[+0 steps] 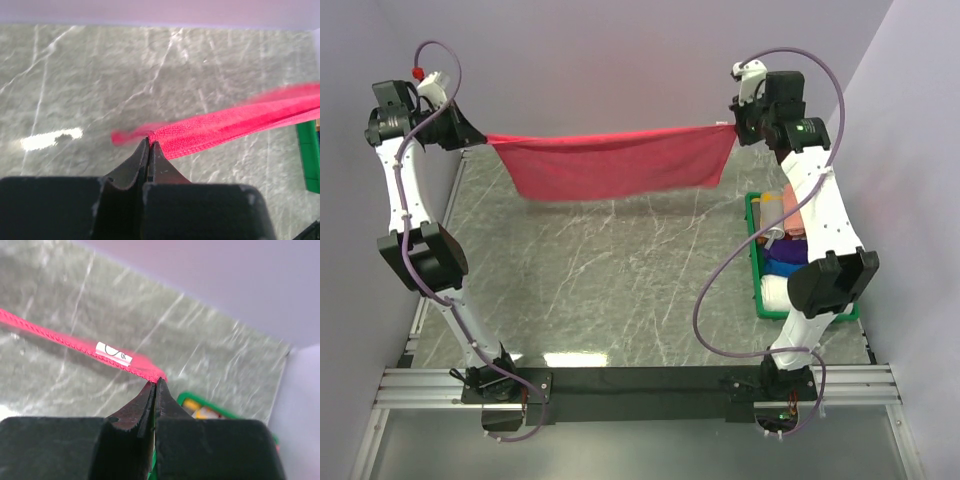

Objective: Roll the towels
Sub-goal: Flatten the towel

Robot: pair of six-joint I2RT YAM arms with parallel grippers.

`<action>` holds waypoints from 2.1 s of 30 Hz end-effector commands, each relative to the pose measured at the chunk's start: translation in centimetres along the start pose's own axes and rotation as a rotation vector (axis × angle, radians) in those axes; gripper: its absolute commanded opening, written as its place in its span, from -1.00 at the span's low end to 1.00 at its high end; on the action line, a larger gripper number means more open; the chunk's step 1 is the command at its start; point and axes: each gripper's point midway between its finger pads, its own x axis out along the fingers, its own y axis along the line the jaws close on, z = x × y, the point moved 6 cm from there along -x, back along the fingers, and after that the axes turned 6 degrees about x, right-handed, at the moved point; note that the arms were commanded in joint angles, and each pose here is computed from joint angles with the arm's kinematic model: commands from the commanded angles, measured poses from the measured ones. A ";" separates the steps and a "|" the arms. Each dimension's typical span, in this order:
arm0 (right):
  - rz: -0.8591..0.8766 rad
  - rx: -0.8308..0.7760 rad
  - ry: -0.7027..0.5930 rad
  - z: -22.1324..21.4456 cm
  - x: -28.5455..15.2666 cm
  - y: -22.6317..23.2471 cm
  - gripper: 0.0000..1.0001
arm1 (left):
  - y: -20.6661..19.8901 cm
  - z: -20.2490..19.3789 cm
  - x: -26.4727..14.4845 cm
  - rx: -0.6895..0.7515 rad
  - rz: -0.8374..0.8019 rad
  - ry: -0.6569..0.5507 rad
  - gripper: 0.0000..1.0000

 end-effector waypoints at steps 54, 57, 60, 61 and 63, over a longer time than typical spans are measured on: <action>0.446 -0.380 0.575 -25.6 -8.4 13.9 0.03 | 1.7 -22.9 -9.3 -0.061 -0.035 0.556 -0.18; 0.419 -0.279 0.561 -23.8 -5.9 13.4 -0.06 | 2.7 -20.9 -7.7 -0.014 0.007 0.496 -0.19; 0.367 -0.191 0.573 -22.5 -2.6 12.9 -0.20 | 3.8 -20.2 -5.2 -0.031 0.063 0.448 -0.27; 0.343 -0.163 0.582 -22.1 -1.2 12.7 -0.23 | 3.5 -20.0 -4.2 -0.044 0.051 0.439 -0.31; 0.309 -0.155 0.566 -21.4 0.3 12.4 -0.34 | 3.6 -19.9 -2.6 -0.052 0.045 0.431 -0.49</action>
